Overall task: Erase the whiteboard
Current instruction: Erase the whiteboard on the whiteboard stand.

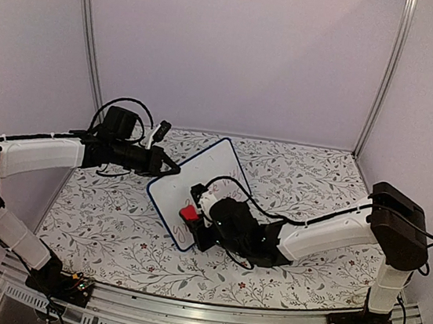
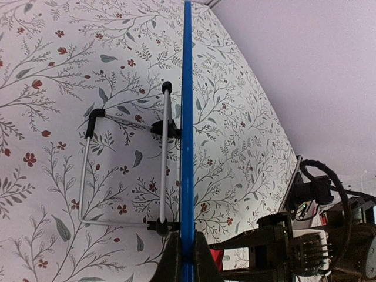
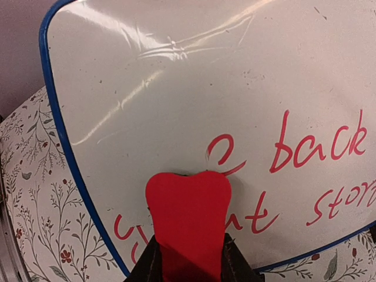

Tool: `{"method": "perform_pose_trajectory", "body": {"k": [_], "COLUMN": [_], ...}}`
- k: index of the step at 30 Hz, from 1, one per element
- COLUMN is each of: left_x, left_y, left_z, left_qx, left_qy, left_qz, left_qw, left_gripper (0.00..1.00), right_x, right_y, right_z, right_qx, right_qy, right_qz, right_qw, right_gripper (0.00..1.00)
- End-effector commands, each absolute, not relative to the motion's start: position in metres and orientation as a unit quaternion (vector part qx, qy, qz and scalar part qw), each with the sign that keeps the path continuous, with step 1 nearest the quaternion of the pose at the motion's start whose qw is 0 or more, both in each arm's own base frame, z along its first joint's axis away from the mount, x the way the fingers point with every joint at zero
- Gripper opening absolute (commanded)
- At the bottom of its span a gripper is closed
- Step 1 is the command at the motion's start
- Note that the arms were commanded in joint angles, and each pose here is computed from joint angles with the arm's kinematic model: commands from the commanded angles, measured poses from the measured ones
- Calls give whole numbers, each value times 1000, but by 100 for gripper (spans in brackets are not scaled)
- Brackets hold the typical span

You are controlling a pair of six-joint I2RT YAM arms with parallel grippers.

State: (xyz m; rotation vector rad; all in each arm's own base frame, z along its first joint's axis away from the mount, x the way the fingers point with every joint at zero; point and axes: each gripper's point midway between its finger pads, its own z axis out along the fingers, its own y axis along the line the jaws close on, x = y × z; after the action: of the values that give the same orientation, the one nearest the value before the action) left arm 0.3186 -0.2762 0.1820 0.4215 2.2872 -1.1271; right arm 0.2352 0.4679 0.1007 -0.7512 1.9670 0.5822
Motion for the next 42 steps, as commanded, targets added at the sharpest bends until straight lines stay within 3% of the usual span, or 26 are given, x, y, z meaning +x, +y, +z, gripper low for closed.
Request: {"method": "perform_pose_trajectory", "body": {"k": [1,24,42], "left_x": [308,308,308], "left_y": [-289,-289,-289], "left_z": [204,204,203], "left_qx": [183,183,183], "left_qy": [828,827,828], "left_qz": [-449,-449,-449], "left_qw": [283,283,281], "left_gripper": [0,0,0], "right_x": [228,263,241], "right_y": [453,481,437], "right_z": [76,145,79], "right_qx": [-311,-308,-295], "right_qy": [819,779,824], "right_qz": [221,219,207], "right_qw": [429,501,437], "right_gripper": [23,24,23]}}
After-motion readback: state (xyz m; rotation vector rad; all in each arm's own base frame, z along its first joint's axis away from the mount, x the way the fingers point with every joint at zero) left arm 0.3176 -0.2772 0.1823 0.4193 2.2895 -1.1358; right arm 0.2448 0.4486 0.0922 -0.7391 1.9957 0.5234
